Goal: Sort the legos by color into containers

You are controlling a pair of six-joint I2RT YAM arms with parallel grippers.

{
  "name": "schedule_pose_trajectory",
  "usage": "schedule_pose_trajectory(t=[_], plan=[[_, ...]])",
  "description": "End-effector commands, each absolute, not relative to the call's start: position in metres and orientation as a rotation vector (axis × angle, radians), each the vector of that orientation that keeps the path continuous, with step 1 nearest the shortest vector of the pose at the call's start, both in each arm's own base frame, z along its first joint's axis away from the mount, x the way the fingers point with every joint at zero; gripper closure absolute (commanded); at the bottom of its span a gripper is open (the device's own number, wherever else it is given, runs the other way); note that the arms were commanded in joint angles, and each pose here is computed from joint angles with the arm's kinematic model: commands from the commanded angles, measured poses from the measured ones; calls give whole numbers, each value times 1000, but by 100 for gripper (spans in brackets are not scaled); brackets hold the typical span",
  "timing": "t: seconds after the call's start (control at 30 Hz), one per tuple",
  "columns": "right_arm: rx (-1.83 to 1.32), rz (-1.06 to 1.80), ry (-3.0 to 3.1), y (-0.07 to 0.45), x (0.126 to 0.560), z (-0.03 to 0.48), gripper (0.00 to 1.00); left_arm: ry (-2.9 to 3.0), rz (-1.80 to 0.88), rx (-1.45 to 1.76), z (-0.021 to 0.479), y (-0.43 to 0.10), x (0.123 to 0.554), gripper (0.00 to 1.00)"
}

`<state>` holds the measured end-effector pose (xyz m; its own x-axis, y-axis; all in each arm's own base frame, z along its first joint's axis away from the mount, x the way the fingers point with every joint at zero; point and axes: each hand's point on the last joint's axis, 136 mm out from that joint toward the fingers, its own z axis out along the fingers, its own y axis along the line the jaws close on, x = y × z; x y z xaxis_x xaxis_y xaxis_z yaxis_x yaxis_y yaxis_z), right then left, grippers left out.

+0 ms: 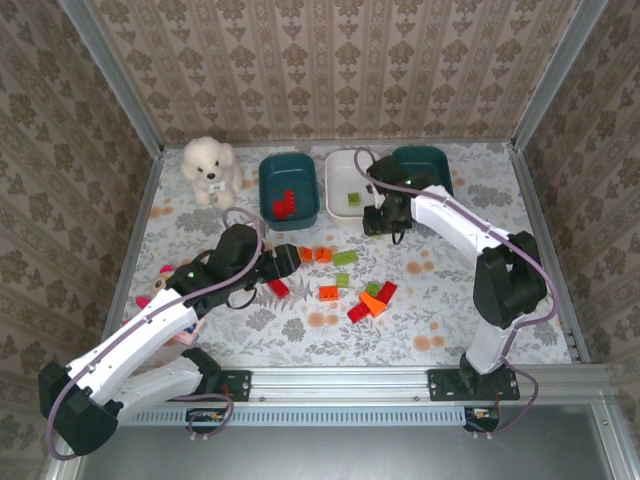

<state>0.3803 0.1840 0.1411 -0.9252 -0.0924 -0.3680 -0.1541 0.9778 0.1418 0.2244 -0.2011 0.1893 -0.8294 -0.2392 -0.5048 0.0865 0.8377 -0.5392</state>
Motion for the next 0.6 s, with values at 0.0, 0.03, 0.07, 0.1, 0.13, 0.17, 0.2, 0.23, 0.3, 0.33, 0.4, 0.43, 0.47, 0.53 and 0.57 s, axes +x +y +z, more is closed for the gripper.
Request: schedule_pose_trajectory(t=[0.0, 0.03, 0.07, 0.1, 0.13, 0.17, 0.2, 0.23, 0.3, 0.33, 0.4, 0.43, 0.47, 0.53, 0.57], plan=[[-133, 249, 2718, 193, 402, 162, 67, 2379, -734, -125, 210, -204, 240, 19], [-131, 249, 2721, 197, 412, 160, 67, 2367, -735, -121, 214, -206, 243, 19], [-132, 257, 2719, 203, 422, 158, 67, 2361, -734, -119, 216, -207, 247, 19], [-129, 265, 2720, 207, 430, 155, 67, 2356, -733, -117, 219, -208, 249, 19], [-119, 279, 2719, 212, 439, 152, 67, 2351, -733, -113, 222, -208, 251, 19], [-110, 291, 2730, 217, 448, 146, 67, 2351, -731, -112, 223, -208, 253, 19], [-101, 297, 2739, 221, 454, 141, 67, 2352, -729, -111, 224, -208, 253, 19], [-90, 303, 2747, 224, 461, 136, 67, 2352, -726, -113, 225, -207, 253, 19], [-68, 312, 2764, 229, 470, 124, 66, 2348, -725, -122, 227, -204, 252, 19], [-60, 317, 2774, 231, 475, 117, 66, 2346, -726, -128, 227, -202, 251, 19], [-48, 316, 2799, 234, 481, 103, 66, 2342, -728, -142, 226, -199, 249, 19], [-42, 319, 2814, 236, 483, 95, 66, 2340, -729, -149, 227, -197, 247, 19], [-40, 324, 2829, 237, 483, 88, 65, 2344, -725, -155, 226, -195, 245, 19], [-29, 315, 2854, 238, 485, 75, 64, 2348, -716, -160, 226, -191, 242, 19], [-25, 312, 2862, 238, 486, 70, 63, 2350, -714, -162, 225, -190, 241, 19]])
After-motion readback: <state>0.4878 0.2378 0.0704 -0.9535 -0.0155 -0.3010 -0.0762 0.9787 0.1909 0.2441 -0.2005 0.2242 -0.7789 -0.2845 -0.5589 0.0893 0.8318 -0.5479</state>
